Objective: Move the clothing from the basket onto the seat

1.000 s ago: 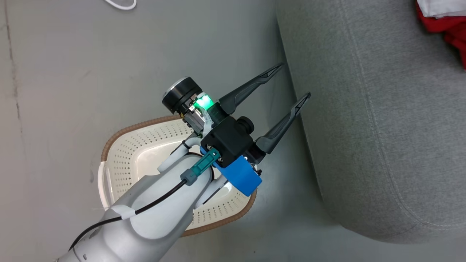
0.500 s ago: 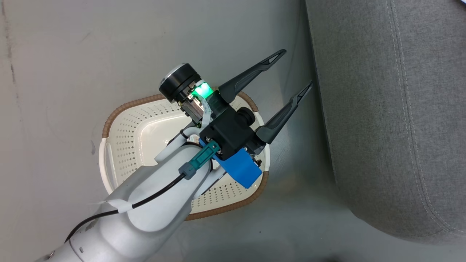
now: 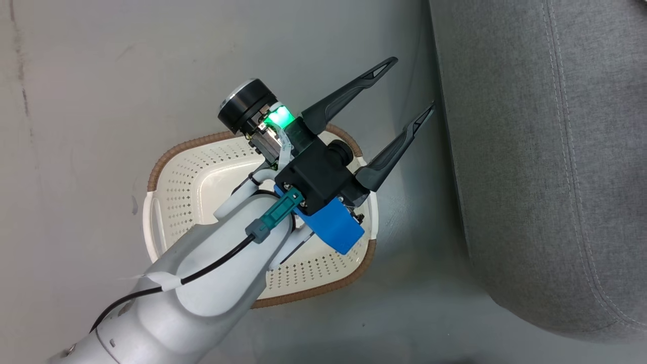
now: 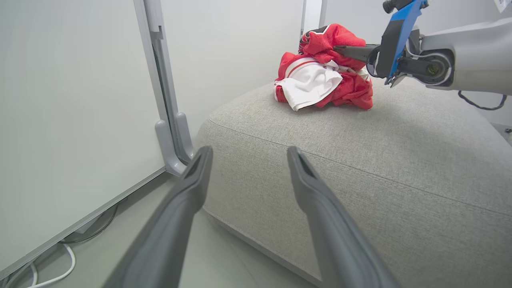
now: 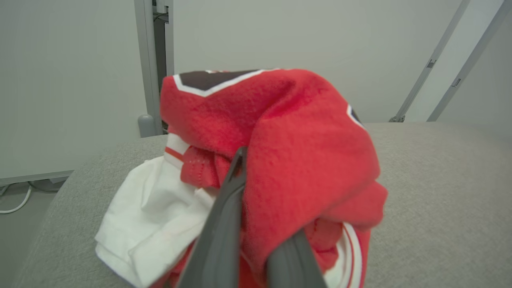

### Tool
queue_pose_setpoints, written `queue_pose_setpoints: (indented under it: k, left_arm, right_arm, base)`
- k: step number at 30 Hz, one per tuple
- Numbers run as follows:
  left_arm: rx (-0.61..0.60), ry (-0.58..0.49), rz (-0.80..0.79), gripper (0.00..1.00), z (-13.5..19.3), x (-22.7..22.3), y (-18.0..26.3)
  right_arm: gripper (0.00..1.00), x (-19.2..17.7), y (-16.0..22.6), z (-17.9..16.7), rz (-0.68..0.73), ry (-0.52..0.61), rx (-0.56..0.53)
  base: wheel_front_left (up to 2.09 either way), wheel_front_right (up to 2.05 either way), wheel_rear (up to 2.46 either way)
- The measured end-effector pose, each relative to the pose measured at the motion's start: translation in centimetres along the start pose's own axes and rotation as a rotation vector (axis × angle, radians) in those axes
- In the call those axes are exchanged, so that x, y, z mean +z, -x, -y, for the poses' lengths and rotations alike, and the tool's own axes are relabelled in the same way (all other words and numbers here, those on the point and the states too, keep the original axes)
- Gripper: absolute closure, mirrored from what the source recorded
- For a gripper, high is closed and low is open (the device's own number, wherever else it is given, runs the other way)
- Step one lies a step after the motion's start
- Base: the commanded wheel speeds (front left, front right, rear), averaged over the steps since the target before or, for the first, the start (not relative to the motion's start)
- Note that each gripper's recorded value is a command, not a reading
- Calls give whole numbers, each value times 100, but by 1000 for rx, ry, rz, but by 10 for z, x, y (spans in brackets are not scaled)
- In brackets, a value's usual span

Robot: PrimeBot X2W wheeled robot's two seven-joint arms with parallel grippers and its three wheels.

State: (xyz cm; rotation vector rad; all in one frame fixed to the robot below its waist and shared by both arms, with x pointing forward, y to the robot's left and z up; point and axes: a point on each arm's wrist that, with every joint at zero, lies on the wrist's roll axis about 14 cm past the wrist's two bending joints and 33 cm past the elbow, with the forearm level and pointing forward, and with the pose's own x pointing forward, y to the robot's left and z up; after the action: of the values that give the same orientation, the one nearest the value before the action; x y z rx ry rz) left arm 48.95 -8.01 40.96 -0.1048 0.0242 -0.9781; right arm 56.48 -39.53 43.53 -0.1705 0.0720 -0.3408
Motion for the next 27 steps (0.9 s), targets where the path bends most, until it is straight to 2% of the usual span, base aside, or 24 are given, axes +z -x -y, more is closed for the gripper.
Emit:
queue_pose_setpoints:
  k: [1, 2, 8, 18, 27]
  left_arm:
    - [1, -4, 4, 0, 0, 3, 0]
    - [3, -10, 7, 0, 0, 6, 0]
    - [15, -30, 27, 0, 6, 25, 5]
    - [97, -66, 80, 0, 10, 72, 23]
    - [288, -95, 107, 0, -6, 105, 74]
  right_arm:
    - [71, 2, 1, 0, 3, -5, -2]
    - [0, 4, 3, 1, 7, -10, -4]
    - [0, 12, 24, 2, 10, -26, 2]
    - [0, 29, 86, 10, 30, -59, 10]
    - [0, 69, 129, -28, 133, -119, 128]
  base:
    - [0, 0, 0]
    - [0, 0, 0]
    - [0, 0, 0]
    - [0, 0, 0]
    - [0, 0, 0]
